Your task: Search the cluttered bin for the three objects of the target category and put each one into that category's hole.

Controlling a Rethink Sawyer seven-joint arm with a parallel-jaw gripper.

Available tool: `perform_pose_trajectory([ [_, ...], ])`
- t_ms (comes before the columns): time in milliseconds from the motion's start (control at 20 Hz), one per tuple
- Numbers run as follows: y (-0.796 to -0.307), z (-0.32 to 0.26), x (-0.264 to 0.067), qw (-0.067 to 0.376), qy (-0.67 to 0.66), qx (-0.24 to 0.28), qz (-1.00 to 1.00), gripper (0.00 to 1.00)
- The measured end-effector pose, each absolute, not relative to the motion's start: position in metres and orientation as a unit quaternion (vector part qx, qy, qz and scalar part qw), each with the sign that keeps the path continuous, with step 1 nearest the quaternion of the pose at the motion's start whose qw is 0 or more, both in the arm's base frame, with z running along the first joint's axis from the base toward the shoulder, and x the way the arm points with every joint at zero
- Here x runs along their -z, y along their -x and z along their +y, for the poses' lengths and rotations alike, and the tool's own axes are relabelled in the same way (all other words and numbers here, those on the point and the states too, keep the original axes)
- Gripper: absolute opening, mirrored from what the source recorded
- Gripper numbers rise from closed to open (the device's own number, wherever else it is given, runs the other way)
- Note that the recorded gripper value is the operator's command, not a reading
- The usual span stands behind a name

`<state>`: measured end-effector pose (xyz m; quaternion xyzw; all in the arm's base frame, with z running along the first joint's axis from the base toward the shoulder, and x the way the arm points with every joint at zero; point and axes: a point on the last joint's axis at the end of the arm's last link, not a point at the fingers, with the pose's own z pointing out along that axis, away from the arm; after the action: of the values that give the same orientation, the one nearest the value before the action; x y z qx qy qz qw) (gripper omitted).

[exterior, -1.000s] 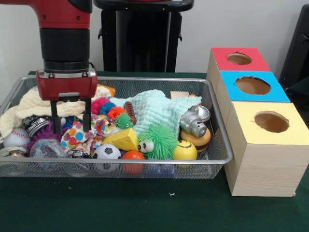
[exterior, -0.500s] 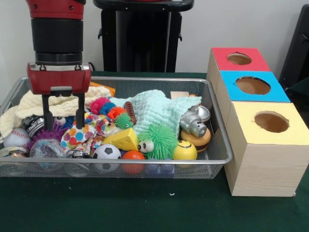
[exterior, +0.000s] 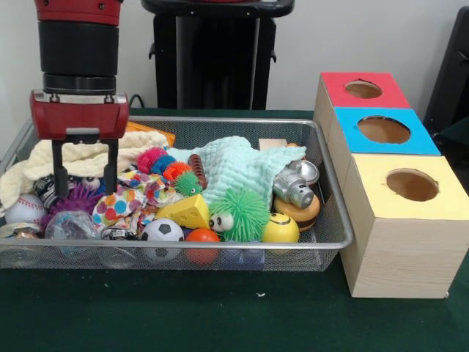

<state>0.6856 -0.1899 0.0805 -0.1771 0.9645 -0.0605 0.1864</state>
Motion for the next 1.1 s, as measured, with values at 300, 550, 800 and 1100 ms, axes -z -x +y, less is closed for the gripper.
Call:
perform_pose_trajectory([
  [300, -0.689, -0.198, -0.076, 0.189, 0.206, 0.090, 0.956, 1.00],
  [550, -0.695, -0.203, -0.074, 0.196, 0.223, 0.109, 0.949, 1.00],
  [800, -0.700, -0.208, -0.074, 0.209, 0.235, 0.123, 0.941, 1.00],
  [1100, -0.705, -0.211, -0.071, 0.225, 0.241, 0.130, 0.935, 1.00],
])
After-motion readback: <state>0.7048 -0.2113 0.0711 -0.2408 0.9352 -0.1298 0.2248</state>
